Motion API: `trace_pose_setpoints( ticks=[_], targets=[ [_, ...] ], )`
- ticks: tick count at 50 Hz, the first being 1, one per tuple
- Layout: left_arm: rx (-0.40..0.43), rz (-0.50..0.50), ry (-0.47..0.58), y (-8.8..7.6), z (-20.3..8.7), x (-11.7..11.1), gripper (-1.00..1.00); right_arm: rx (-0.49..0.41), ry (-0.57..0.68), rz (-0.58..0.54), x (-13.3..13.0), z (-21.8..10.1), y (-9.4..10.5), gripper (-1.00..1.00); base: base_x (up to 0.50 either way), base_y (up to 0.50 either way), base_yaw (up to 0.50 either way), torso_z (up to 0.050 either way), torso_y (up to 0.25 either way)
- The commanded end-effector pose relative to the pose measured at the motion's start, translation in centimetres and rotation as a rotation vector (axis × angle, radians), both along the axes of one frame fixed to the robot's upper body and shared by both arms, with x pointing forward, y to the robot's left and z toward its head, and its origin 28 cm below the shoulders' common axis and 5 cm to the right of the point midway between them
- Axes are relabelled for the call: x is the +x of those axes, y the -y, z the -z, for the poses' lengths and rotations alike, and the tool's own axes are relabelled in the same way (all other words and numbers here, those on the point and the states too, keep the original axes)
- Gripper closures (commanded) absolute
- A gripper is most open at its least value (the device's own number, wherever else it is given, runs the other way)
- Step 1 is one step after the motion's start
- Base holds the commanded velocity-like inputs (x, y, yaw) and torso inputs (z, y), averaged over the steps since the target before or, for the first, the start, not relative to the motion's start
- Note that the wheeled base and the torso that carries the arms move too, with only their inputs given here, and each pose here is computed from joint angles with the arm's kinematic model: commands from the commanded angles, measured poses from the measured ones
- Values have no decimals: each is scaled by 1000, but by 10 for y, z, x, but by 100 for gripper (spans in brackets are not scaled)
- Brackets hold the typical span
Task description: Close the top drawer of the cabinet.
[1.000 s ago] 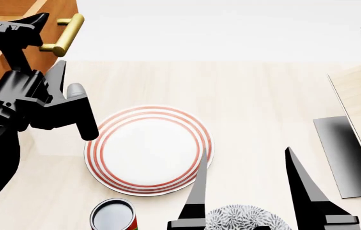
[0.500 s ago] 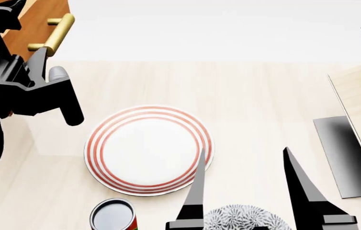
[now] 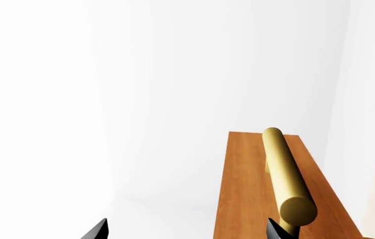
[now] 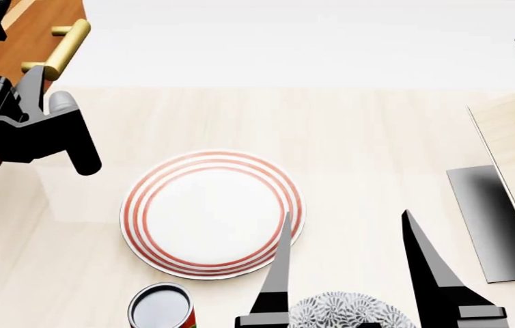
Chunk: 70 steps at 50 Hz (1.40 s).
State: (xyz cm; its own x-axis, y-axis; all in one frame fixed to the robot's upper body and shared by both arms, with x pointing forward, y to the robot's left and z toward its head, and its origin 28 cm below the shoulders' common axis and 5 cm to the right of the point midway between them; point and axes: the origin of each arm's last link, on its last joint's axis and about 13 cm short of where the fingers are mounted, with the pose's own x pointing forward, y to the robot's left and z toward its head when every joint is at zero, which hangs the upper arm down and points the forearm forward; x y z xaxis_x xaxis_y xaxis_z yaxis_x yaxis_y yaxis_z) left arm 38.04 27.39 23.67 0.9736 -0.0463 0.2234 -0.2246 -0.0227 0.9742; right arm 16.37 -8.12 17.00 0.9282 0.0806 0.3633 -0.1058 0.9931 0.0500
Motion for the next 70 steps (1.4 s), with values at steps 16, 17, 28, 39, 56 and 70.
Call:
trace_pose_setpoints(
  ticks=[16,17,28,39,56,70],
  targets=[
    [-14,-101,-6,-32,3,-10,-100,-3,-4,-5,0,1,-1,-100,0,0,0,0,0],
    [-15,-106,-4,-33,3,-10,-100,-3,-4,-5,0,1,-1,-100,0,0,0,0,0],
    [-12,-138,-15,-43,6,-14,-100,-4,-5,-5,1,2,-1,-100,0,0,0,0,0],
    [-16,-190,-28,-58,18,-20,-100,-6,-6,-7,1,2,-2,-100,0,0,0,0,0],
    [-38,-281,-58,-85,38,-36,-100,-4,-12,-7,1,3,-3,-100,0,0,0,0,0],
    [-191,-357,-13,-101,43,-40,-100,-3,-12,-7,0,2,-3,-100,0,0,0,0,0]
  ],
)
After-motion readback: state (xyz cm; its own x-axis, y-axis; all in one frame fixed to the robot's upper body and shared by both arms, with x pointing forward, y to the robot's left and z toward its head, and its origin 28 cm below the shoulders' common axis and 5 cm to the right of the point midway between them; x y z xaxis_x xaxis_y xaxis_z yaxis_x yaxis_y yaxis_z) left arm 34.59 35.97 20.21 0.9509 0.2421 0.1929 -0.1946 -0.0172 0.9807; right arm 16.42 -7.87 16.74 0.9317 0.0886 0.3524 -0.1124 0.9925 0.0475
